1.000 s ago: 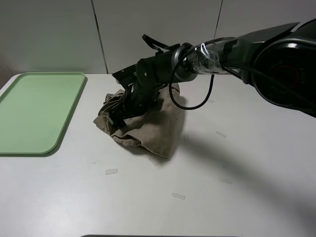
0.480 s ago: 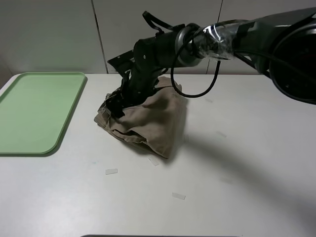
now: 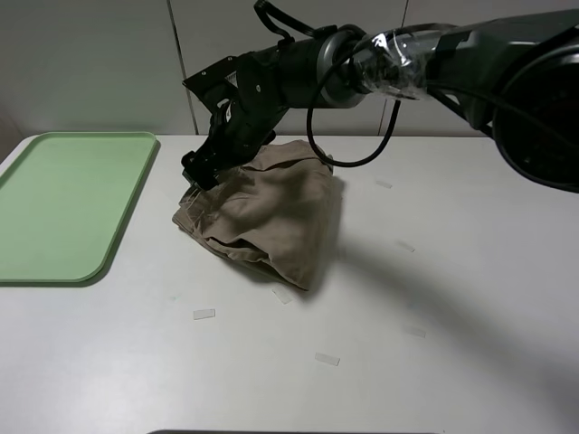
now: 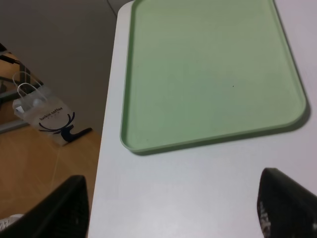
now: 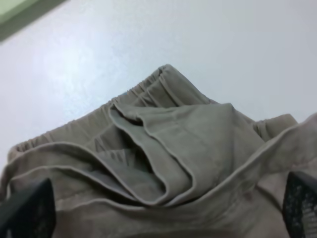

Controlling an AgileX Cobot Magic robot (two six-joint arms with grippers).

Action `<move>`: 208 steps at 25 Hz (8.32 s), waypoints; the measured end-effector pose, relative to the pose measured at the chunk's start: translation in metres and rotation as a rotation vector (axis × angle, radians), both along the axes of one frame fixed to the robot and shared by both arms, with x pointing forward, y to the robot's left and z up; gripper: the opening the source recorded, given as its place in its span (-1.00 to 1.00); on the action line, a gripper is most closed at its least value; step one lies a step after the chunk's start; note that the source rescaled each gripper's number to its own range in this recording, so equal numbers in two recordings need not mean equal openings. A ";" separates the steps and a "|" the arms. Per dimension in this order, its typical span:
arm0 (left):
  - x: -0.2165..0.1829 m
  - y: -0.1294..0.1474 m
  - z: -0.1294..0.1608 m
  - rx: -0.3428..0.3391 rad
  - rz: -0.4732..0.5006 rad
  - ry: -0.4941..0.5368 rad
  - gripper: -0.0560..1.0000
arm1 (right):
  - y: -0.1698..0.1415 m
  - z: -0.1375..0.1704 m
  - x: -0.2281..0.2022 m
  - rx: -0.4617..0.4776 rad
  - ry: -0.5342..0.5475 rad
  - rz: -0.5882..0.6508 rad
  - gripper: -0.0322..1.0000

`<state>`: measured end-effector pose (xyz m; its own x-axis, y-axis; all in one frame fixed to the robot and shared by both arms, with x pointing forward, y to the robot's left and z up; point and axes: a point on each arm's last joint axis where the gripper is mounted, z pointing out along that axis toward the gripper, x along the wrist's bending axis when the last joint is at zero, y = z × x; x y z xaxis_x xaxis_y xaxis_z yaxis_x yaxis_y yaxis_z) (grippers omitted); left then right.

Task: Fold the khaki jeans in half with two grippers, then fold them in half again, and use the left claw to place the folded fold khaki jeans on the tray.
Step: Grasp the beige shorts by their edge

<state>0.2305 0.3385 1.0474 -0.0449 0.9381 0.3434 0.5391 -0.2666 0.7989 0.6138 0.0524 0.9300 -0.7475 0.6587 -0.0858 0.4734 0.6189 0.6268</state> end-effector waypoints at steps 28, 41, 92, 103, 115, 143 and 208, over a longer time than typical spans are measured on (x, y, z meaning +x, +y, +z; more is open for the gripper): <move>-0.001 0.001 -0.002 -0.001 0.009 0.025 0.48 | 0.018 -0.009 -0.014 -0.090 0.101 0.105 1.00; -0.001 0.001 -0.002 -0.001 0.009 0.025 0.48 | -0.081 0.054 0.034 -0.189 0.132 -0.025 1.00; -0.001 0.001 -0.002 -0.001 0.009 0.025 0.48 | -0.348 0.202 -0.342 0.170 -0.318 -0.741 1.00; -0.001 0.001 -0.002 -0.001 0.009 0.025 0.48 | -0.344 0.148 -0.375 0.242 -0.358 -0.735 1.00; -0.001 0.001 -0.002 -0.001 0.009 0.025 0.48 | -0.343 0.126 -0.376 0.259 -0.346 -0.729 1.00; -0.001 0.001 -0.002 -0.001 0.010 0.027 0.48 | -0.343 0.125 -0.375 0.259 -0.358 -0.732 1.00; -0.001 0.000 -0.001 -0.001 0.004 0.012 0.48 | -0.344 0.125 -0.381 0.295 -0.367 -0.613 1.00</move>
<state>0.2299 0.3388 1.0464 -0.0449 0.9381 0.3434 0.5498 -0.2638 0.7926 0.2331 -0.2911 1.0551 -0.1998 0.9797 -0.0141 0.4075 0.0961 0.9082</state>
